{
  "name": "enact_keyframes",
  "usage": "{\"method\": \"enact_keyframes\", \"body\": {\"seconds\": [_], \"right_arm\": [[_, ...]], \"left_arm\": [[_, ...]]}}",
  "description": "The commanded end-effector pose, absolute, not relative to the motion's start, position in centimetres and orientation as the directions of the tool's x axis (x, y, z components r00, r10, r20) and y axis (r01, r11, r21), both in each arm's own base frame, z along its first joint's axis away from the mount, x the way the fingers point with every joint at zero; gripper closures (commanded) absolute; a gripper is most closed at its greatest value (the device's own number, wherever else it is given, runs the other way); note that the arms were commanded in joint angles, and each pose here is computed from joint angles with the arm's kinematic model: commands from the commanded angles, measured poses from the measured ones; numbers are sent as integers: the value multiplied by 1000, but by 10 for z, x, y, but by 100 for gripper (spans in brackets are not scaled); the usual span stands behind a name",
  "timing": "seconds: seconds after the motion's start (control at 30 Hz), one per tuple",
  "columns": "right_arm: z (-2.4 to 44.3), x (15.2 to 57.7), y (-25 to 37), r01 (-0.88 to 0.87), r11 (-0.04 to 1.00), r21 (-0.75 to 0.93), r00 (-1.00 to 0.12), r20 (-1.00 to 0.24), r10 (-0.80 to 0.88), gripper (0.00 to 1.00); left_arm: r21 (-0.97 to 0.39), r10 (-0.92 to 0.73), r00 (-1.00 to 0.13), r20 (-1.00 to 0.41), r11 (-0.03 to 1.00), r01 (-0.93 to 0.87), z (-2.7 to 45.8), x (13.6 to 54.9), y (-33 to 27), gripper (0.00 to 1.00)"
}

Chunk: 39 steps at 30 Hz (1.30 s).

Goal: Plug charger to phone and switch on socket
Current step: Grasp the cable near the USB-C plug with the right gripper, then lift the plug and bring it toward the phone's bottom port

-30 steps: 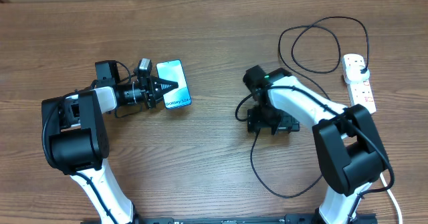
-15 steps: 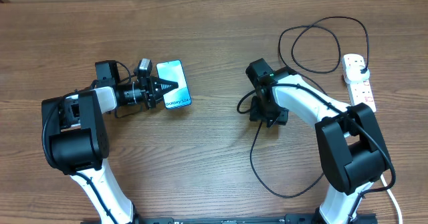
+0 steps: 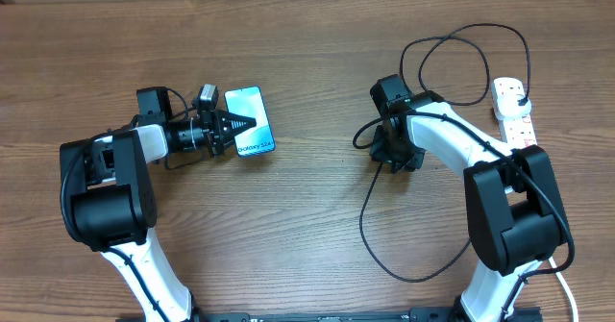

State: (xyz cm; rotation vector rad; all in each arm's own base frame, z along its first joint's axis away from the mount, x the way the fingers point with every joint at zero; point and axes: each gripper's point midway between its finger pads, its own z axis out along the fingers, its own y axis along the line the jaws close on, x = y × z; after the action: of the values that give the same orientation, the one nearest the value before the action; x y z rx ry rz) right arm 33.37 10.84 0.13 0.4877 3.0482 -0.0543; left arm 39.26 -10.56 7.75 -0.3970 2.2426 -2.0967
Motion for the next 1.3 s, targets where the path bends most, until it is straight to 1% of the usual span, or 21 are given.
{"method": "enact_keyframes", "body": {"seconds": [0.0,0.1,0.17,0.27,0.3,0.37,0.47,0.53,0.57,0.63,0.73,0.8,0.87,0.93,1.0,1.1,1.13,1.23,1.27], "right_arm": [[-7,321,113,317,948,-19,-948,-1,317,56],[-8,323,114,321,947,-10,-947,-12,321,57],[-10,327,114,327,945,1,-945,-25,327,59],[-13,326,111,350,937,1,-937,-24,350,66],[-13,325,111,352,936,-1,-936,-21,352,71],[-14,323,110,352,936,-4,-936,-17,352,78],[-14,321,110,352,936,-7,-936,-9,352,83],[-14,320,111,351,936,-4,-936,0,351,84],[-14,319,110,351,936,-6,-936,3,351,83],[-14,317,110,351,936,-12,-936,9,351,75],[-14,317,110,351,936,-12,-936,9,352,73],[-14,317,110,351,936,-11,-936,8,351,79],[-14,317,110,350,937,-11,-937,8,350,88],[-14,316,109,348,937,-14,-937,10,348,91],[-14,315,109,319,948,-16,-947,14,320,96],[-14,316,109,294,956,-14,-956,13,294,93],[-13,315,109,294,956,-16,-956,17,294,96],[-12,319,112,267,964,-1,-964,5,267,96],[-10,323,116,229,973,30,-973,-4,229,96]], "left_arm": [[-994,-200,-975,96,36,-106,90,390,-107,96],[-994,-200,-975,96,36,-106,90,390,-107,96],[-994,-200,-975,96,36,-106,90,390,-107,96],[-994,-200,-975,96,36,-106,90,390,-107,96],[-994,-200,-975,96,36,-106,90,390,-107,96],[-994,-200,-975,96,36,-106,90,390,-107,96],[-994,-200,-975,96,36,-106,90,390,-107,96],[-994,-200,-975,96,36,-106,90,390,-107,96],[-994,-200,-975,96,36,-106,90,390,-107,96],[-994,-200,-975,96,36,-106,90,390,-107,96],[-994,-200,-975,96,36,-106,90,390,-107,96],[-994,-200,-975,96,36,-106,90,390,-107,96],[-994,-200,-975,97,36,-106,90,390,-107,96],[-994,-200,-975,97,35,-106,90,390,-107,96],[-992,-192,-974,116,19,-122,92,388,-108,96],[-989,-165,-975,150,-35,-146,101,385,-107,96],[-990,-169,-975,142,-34,-138,101,385,-106,96],[-995,-175,-980,96,-25,-93,101,387,-104,96],[-996,-174,-980,94,-26,-91,101,387,-104,96]]}}
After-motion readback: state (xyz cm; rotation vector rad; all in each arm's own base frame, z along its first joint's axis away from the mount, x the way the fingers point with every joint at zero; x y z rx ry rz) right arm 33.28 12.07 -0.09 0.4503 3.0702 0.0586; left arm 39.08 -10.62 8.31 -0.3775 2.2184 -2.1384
